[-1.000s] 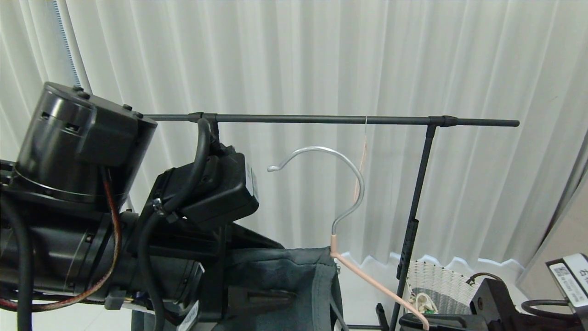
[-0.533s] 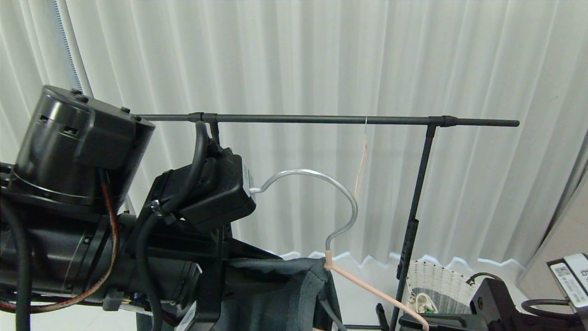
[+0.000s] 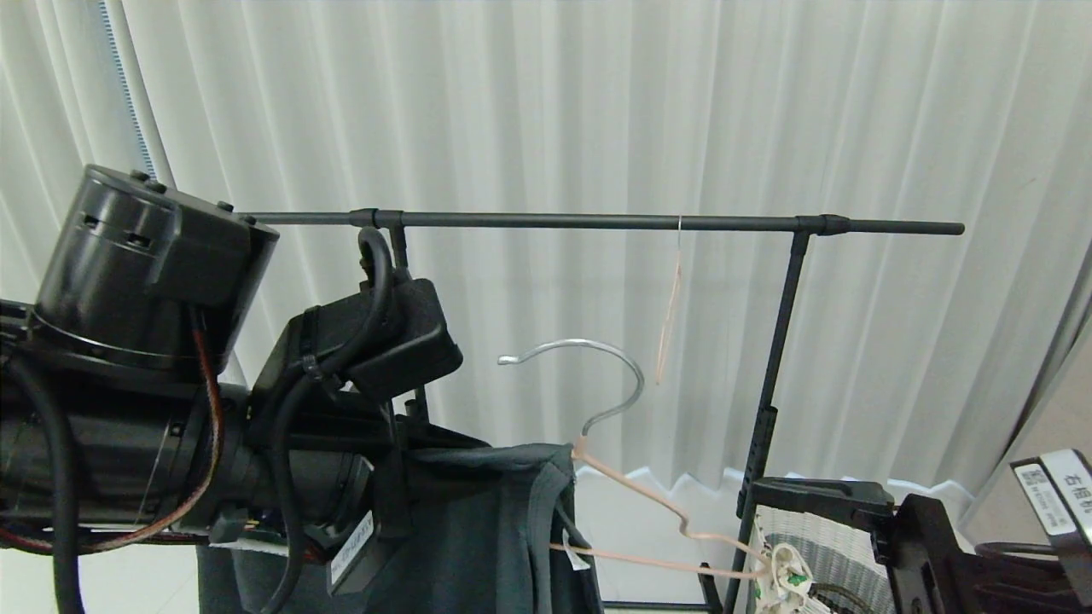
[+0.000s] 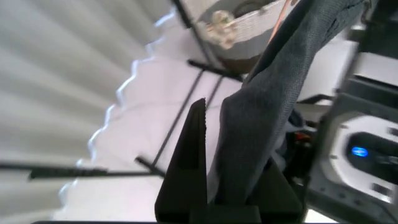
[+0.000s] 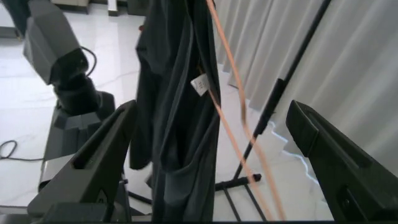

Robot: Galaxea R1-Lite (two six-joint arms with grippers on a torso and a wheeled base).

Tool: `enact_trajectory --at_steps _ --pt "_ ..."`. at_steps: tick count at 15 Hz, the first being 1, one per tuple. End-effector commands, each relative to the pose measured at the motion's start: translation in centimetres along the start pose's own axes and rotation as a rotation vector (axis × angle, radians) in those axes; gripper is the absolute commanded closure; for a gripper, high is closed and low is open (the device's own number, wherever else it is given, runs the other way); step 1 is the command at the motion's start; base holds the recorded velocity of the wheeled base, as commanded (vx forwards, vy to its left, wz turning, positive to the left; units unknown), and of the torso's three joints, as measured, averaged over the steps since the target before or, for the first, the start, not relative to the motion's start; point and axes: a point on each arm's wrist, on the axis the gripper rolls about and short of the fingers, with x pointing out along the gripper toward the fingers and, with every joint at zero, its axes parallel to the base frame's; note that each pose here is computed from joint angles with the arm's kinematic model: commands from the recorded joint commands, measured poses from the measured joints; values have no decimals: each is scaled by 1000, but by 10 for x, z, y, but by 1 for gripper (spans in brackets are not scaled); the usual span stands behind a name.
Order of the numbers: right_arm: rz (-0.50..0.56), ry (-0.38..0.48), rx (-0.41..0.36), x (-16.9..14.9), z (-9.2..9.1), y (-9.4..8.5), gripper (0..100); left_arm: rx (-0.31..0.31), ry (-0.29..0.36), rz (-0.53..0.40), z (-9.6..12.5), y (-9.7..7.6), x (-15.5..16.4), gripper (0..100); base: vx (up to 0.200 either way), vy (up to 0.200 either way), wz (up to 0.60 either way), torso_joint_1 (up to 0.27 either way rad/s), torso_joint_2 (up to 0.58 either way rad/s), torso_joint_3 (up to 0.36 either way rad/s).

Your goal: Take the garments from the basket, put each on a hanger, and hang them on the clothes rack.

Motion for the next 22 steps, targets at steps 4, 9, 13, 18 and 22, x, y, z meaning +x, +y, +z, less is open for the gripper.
enact_trajectory --at_steps 4,9,13,18,22 --pt "-116 93 77 15 -18 -13 0 -235 -26 176 4 17 6 100 0 0 0 0 0 0" --pt "-217 48 199 50 -8 -31 0 -359 -127 317 21 31 15 100 0 0 0 0 0 0" --pt "-381 32 253 106 -16 -62 0 -372 -169 324 26 33 15 100 0 0 0 0 0 0" --pt "-463 93 256 125 -40 -70 0 -368 -180 318 28 31 15 100 0 0 0 0 0 0" --pt "-477 152 242 127 -54 -62 0 -360 -188 309 30 29 16 100 0 0 0 0 0 0"
